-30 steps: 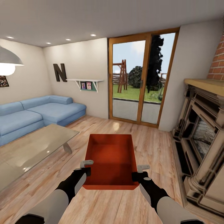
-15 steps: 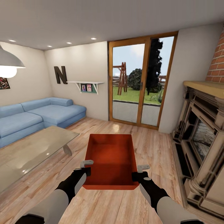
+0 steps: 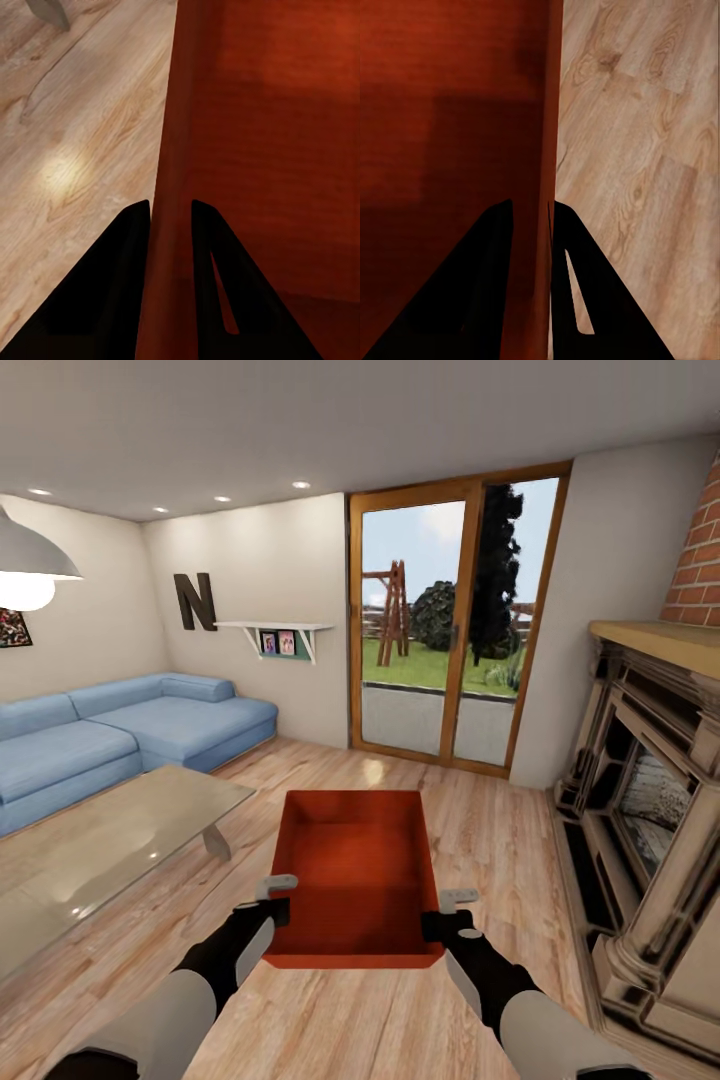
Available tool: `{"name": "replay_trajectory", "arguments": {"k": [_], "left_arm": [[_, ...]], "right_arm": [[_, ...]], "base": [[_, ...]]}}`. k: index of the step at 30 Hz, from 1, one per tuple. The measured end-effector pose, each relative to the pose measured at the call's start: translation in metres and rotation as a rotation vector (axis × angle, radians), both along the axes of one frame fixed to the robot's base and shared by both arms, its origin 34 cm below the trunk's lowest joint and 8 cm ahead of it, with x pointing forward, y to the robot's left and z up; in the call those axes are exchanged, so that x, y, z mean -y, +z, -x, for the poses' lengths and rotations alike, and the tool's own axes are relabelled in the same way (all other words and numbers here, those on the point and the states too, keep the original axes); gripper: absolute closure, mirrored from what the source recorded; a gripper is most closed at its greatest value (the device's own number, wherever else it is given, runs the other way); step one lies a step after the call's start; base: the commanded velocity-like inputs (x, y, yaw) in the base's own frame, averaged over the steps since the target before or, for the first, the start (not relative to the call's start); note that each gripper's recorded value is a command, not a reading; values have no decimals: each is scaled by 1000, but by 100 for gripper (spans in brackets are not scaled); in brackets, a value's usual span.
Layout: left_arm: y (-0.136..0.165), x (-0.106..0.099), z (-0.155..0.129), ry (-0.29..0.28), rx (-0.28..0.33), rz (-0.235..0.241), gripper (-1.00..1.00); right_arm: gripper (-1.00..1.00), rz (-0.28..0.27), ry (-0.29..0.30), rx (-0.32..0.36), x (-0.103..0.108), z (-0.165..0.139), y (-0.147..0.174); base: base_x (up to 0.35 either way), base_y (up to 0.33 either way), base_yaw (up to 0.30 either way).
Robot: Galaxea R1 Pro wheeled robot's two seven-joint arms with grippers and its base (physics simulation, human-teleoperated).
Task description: Move the two storage containers from the living room to the garage. In the garage, place one container on the floor and stack the other container on top of it (either order is fine).
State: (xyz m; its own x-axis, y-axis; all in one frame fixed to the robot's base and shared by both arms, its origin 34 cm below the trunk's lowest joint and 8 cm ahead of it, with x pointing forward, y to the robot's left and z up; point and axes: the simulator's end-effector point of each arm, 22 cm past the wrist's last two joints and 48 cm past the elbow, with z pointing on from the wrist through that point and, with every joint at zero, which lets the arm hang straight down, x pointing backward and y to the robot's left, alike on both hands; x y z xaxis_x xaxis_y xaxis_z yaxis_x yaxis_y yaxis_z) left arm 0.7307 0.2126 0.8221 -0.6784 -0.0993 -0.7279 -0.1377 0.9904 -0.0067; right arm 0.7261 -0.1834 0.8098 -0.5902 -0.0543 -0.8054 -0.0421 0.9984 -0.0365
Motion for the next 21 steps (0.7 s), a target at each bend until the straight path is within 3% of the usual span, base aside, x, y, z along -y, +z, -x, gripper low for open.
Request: {"name": "replay_trajectory", "arguments": {"k": [13,21], "left_arm": [[-12,6,7,18,5,28,100],[-14,5,8,19,0,31,100]], "right_arm": [[100,32,13,2,7,-1,0],[100,37,15,-3,6,0,-1]], "base": [[0,0,5],[0,0,210]]}}
